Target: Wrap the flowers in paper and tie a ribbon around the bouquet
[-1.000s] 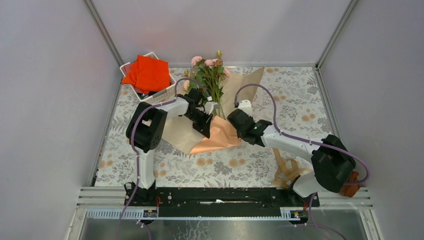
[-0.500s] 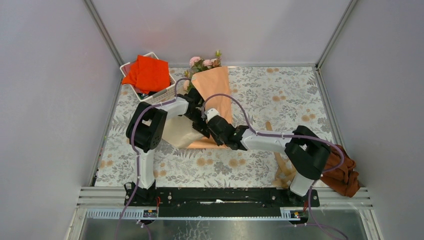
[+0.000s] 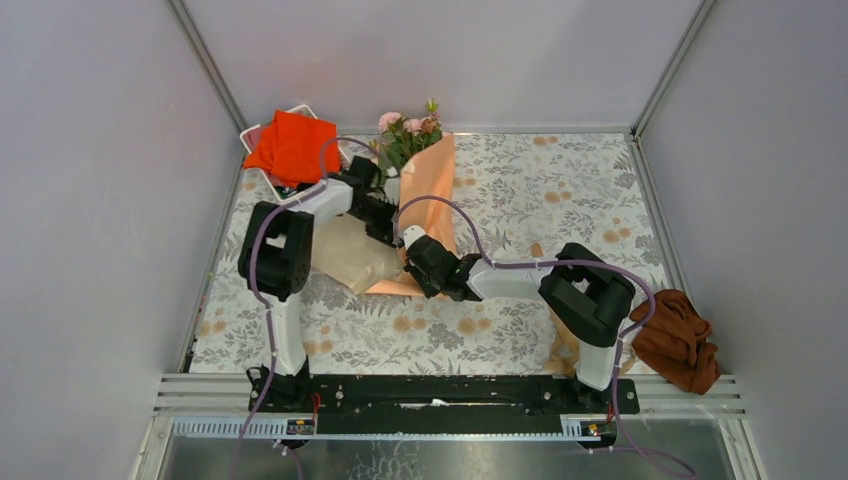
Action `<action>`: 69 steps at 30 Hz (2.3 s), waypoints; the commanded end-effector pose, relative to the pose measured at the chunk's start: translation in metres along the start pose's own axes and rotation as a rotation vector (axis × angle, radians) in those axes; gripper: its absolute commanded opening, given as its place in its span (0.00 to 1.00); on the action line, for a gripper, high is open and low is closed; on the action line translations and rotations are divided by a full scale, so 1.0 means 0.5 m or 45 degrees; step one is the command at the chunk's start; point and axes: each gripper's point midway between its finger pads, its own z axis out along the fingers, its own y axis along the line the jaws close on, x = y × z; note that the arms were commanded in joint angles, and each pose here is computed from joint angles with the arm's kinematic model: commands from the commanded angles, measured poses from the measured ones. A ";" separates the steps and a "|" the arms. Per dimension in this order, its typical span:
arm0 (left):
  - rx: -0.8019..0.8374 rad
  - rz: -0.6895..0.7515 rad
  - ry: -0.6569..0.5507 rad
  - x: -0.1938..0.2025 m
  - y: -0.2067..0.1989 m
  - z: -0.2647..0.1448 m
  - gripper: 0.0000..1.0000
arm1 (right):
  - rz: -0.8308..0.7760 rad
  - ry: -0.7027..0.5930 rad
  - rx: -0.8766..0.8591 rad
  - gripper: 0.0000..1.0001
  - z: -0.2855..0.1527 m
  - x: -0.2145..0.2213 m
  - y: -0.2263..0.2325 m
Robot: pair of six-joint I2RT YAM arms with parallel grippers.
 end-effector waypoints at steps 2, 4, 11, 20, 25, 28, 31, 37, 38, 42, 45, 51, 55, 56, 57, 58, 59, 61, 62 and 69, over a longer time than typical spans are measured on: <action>-0.077 0.069 -0.303 -0.115 0.007 -0.171 0.61 | -0.030 0.078 -0.019 0.04 0.005 0.036 0.009; -0.066 0.124 -0.374 -0.138 -0.023 -0.205 0.70 | -0.037 0.076 -0.010 0.04 0.007 0.034 0.007; -0.031 0.084 -0.568 -0.174 -0.071 -0.258 0.97 | -0.034 0.074 -0.007 0.04 0.010 0.031 0.007; 0.119 0.003 -0.593 -0.145 -0.110 -0.261 0.99 | -0.038 0.082 -0.009 0.04 0.010 0.037 0.007; 0.174 0.040 -0.594 -0.135 -0.134 -0.267 0.99 | -0.046 0.082 -0.013 0.04 0.012 0.036 0.008; 0.170 0.048 -0.595 -0.134 -0.134 -0.268 0.99 | -0.047 0.080 -0.012 0.04 0.012 0.035 0.007; 0.131 0.013 -0.586 -0.131 -0.111 -0.252 0.98 | -0.052 0.078 -0.013 0.04 0.010 0.034 0.008; 0.016 -0.080 -0.552 -0.131 -0.021 -0.192 0.67 | -0.056 0.072 -0.008 0.04 0.009 0.030 0.006; 0.009 -0.096 -0.535 -0.131 -0.010 -0.183 0.58 | -0.053 0.065 -0.007 0.04 0.009 0.025 0.006; -0.075 -0.123 -0.516 -0.135 0.039 -0.165 0.00 | -0.062 0.096 0.001 0.10 -0.002 0.031 0.002; -0.245 -0.142 -0.503 -0.126 0.114 -0.141 0.00 | -0.080 0.097 -0.015 0.22 -0.023 0.018 0.003; -0.241 -0.264 -0.344 -0.054 0.174 -0.055 0.00 | -0.190 0.018 -0.255 0.51 -0.127 -0.046 0.046; -0.227 -0.276 -0.348 -0.046 0.173 -0.046 0.00 | -0.211 -0.026 -0.455 0.56 -0.178 -0.082 0.079; -0.228 -0.270 -0.349 -0.046 0.173 -0.047 0.00 | -0.180 -0.060 -0.462 0.56 -0.174 -0.097 0.075; -0.228 -0.267 -0.350 -0.046 0.173 -0.047 0.00 | -0.129 -0.075 -0.461 0.56 -0.164 -0.105 0.067; -0.233 -0.262 -0.353 -0.048 0.174 -0.049 0.00 | -0.039 -0.081 -0.447 0.55 -0.150 -0.112 0.055; -0.233 -0.260 -0.354 -0.049 0.173 -0.050 0.00 | 0.036 -0.064 -0.424 0.53 -0.130 -0.112 0.041; -0.236 -0.252 -0.352 -0.049 0.170 -0.054 0.00 | 0.186 -0.013 -0.359 0.45 -0.091 -0.103 0.005; -0.238 -0.246 -0.351 -0.049 0.170 -0.056 0.00 | 0.253 0.014 -0.324 0.38 -0.072 -0.092 -0.011; -0.332 -0.194 -0.369 -0.064 0.190 -0.086 0.00 | 0.423 0.189 -0.183 0.17 -0.046 0.053 -0.051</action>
